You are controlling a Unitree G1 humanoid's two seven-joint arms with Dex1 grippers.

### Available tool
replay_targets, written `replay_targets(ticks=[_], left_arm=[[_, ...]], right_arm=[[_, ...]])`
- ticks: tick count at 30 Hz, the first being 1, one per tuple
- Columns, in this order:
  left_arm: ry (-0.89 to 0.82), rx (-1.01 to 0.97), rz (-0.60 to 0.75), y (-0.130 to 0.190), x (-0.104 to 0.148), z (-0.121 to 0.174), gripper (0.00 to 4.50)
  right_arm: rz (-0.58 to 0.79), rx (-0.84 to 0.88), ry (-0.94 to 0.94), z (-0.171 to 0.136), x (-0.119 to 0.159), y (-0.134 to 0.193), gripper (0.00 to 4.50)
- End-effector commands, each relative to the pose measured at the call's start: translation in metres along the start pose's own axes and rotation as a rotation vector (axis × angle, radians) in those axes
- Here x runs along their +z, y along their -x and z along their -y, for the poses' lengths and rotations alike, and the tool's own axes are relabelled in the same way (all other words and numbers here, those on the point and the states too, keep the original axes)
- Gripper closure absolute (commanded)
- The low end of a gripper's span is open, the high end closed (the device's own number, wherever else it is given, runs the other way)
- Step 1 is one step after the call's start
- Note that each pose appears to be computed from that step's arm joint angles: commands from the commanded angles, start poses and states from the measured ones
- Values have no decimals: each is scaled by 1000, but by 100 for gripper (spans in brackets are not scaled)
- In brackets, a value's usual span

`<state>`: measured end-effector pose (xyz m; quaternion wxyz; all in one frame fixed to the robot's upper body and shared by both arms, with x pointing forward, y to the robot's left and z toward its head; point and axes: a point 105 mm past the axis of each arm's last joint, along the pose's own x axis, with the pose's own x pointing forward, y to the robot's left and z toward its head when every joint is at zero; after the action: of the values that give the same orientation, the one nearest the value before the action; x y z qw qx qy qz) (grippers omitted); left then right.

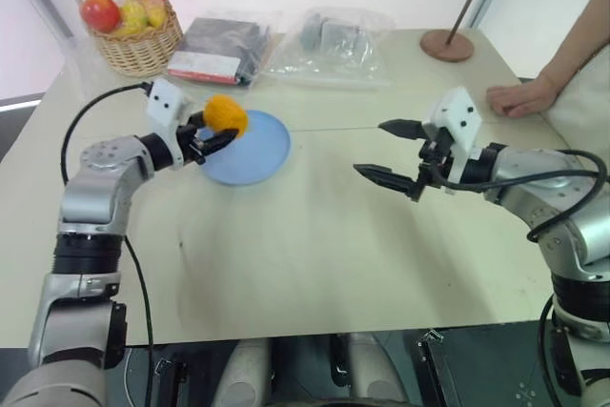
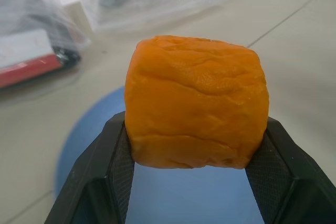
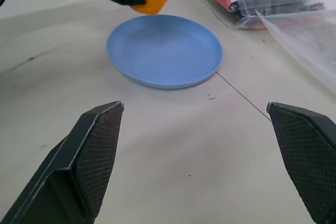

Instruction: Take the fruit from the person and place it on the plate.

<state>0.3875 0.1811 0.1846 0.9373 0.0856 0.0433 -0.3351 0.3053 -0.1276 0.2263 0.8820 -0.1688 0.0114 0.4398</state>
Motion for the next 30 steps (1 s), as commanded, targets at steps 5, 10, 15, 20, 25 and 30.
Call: replay_targets(ticks=[5, 10, 15, 20, 25, 30], left_arm=[[36, -21, -89, -10, -20, 5, 213], [-8, -5, -130, -13, -30, 5, 213], [-61, -14, -150, -13, -33, 7, 213], [-60, -20, -134, -13, -29, 7, 4], [-37, -28, -120, -13, -26, 9, 4], [-7, -34, -21, 1, 13, 4, 4]], right_arm=[[45, -6, 37, -5, 13, 3, 0], [46, -9, 33, -7, 13, 3, 0], [47, -11, 32, -7, 13, 3, 0], [49, -9, 30, -7, 13, 2, 0], [50, -5, 30, -8, 13, 2, 0], [50, 0, 31, -8, 13, 2, 0]])
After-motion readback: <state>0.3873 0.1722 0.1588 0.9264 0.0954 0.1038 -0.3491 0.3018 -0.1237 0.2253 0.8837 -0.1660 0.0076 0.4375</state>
